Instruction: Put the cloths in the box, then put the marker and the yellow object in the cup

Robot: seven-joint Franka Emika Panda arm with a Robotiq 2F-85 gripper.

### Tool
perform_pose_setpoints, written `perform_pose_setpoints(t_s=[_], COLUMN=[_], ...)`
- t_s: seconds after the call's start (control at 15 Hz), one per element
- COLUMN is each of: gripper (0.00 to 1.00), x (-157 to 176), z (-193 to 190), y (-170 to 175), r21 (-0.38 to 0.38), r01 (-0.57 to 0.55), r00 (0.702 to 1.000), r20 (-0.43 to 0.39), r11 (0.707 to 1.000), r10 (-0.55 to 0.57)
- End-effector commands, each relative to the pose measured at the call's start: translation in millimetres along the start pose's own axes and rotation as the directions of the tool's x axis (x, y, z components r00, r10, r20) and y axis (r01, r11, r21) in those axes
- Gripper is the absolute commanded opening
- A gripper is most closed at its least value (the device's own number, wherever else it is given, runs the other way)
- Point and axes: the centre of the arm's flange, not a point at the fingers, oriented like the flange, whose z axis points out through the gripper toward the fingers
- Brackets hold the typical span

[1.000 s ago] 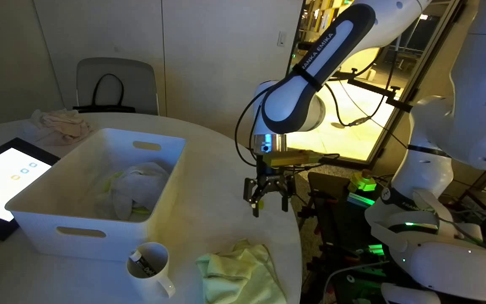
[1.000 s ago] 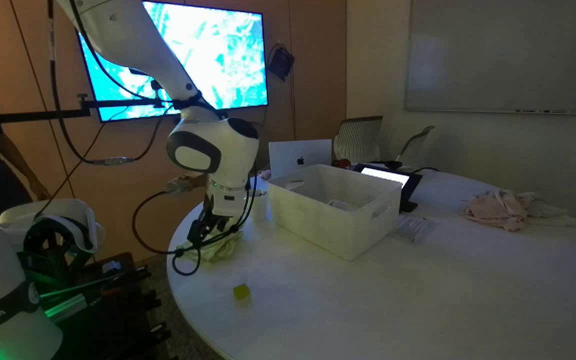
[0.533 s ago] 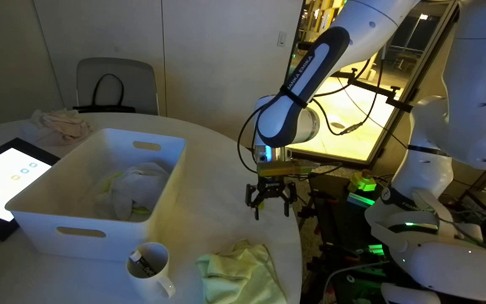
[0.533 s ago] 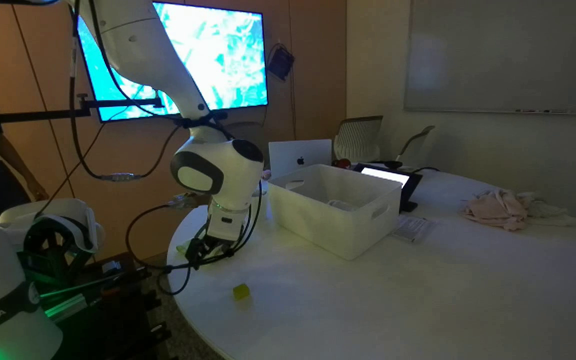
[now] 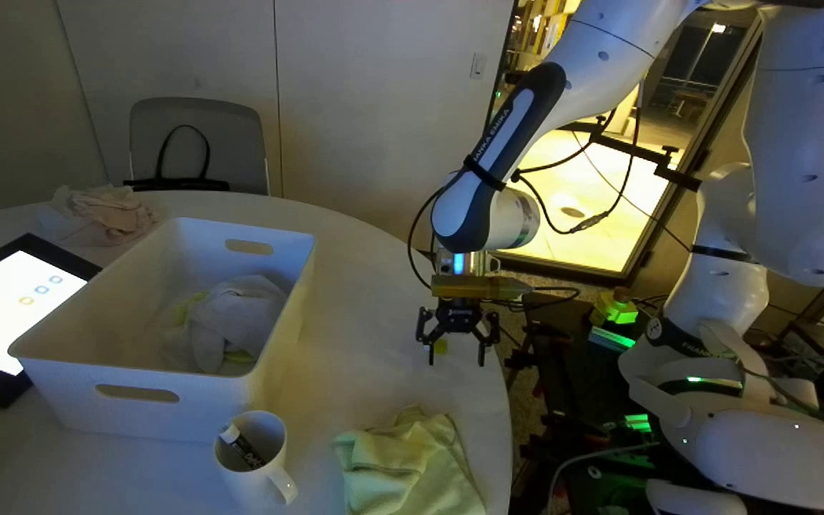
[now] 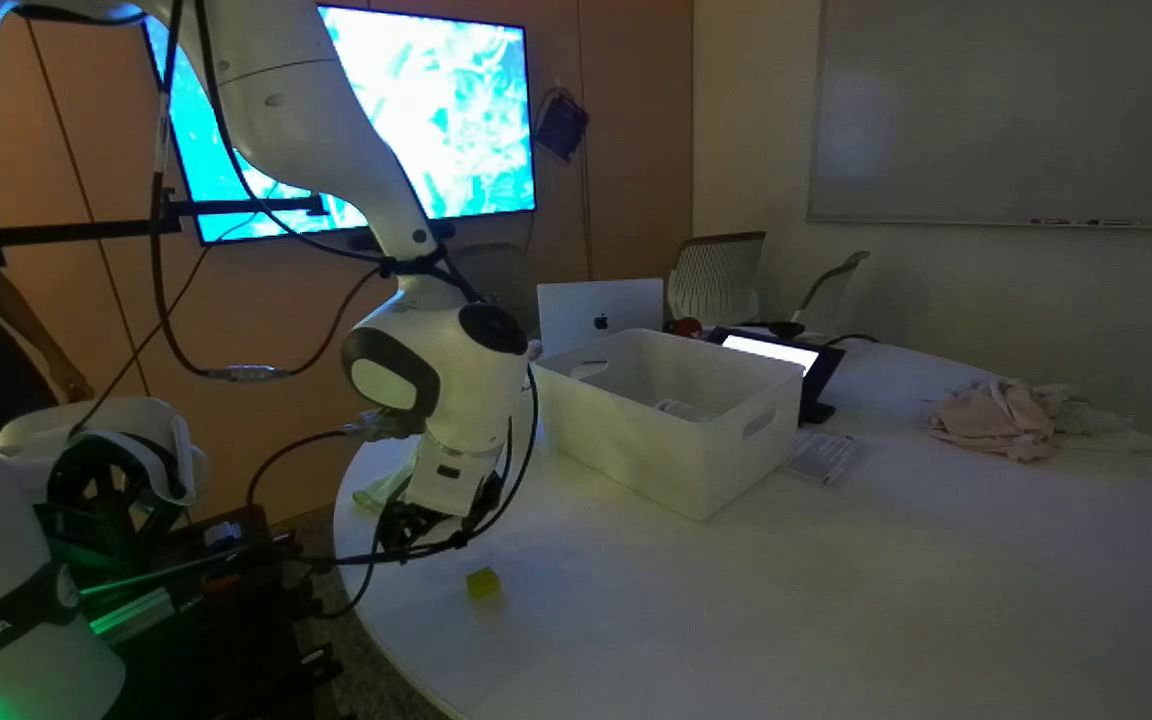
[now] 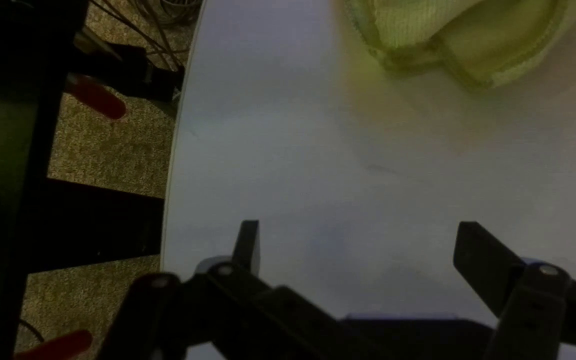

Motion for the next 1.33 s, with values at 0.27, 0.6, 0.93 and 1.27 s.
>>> perform_pose_setpoints(t_s=[0.27,0.6,0.93,1.27], gripper=[1.00,1.00,1.00,1.00], x=[19,27,34,49], z=[11,19,13,10], y=[-5,0,-3,-16], r21=[0.061,0.049,0.083,0.117], r01=[-0.079,-0.115,-0.125,-0.138], r00=[0.994,0.987,0.982,0.973], r20=[-0.064,-0.103,-0.134,-0.171], r11=[0.995,0.992,0.989,0.983], r10=[0.083,0.120,0.136,0.157])
